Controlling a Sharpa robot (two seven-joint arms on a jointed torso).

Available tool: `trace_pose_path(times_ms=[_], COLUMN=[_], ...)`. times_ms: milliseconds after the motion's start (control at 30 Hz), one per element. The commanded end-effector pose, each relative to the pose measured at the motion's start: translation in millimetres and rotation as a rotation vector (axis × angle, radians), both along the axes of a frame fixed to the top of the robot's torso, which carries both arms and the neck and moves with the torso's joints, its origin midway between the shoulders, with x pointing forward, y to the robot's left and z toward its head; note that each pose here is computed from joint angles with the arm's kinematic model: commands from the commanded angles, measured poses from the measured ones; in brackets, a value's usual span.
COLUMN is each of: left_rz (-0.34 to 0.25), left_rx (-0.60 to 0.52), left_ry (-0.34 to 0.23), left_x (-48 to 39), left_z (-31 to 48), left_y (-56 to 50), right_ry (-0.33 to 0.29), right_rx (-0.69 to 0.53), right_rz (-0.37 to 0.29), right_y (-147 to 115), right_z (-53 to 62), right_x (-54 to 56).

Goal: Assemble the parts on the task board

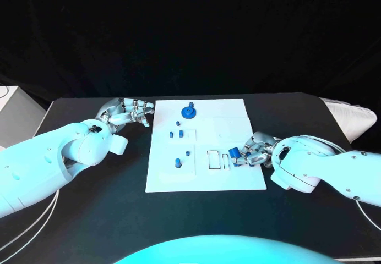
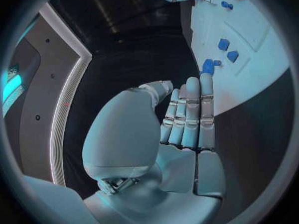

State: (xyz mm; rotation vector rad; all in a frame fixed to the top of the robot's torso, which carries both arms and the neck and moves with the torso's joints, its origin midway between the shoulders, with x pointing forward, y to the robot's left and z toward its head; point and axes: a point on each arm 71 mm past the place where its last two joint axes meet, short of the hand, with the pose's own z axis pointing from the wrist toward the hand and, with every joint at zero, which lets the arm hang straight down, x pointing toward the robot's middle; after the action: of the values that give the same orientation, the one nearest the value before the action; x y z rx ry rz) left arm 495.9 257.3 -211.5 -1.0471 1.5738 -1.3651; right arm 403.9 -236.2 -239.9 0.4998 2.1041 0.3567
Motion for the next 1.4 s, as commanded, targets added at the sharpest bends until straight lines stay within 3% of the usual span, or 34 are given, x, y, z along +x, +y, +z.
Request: trace_pose_path(times_ms=[33,300,633,967,1400], left_rz=[0.0,0.0,-0.004,-0.005,-0.006], left_rx=[-0.006,-0.006,-0.006,-0.006,-0.004], left_ry=[0.0,0.001,0.004,0.005,0.009], left_x=[0.0,0.1,-0.1,-0.4,-0.7], left_z=[0.4,0.2,0.1,0.2,0.1], left_y=[-0.8,-0.6,-1.7,-1.4,-0.7], right_ry=[-0.002,0.03,0.066,0.009,0.012], right_rx=[0.042,0.075,0.083,0.071,0.056], right_rz=[-0.015,0.001,0.047,0.094,0.129], right_y=[1,9,29,47,57], right_z=[4.0,8.9,2.9,4.7,2.7], right_x=[-1.7,-6.9,-3.6,-1.1,2.2])
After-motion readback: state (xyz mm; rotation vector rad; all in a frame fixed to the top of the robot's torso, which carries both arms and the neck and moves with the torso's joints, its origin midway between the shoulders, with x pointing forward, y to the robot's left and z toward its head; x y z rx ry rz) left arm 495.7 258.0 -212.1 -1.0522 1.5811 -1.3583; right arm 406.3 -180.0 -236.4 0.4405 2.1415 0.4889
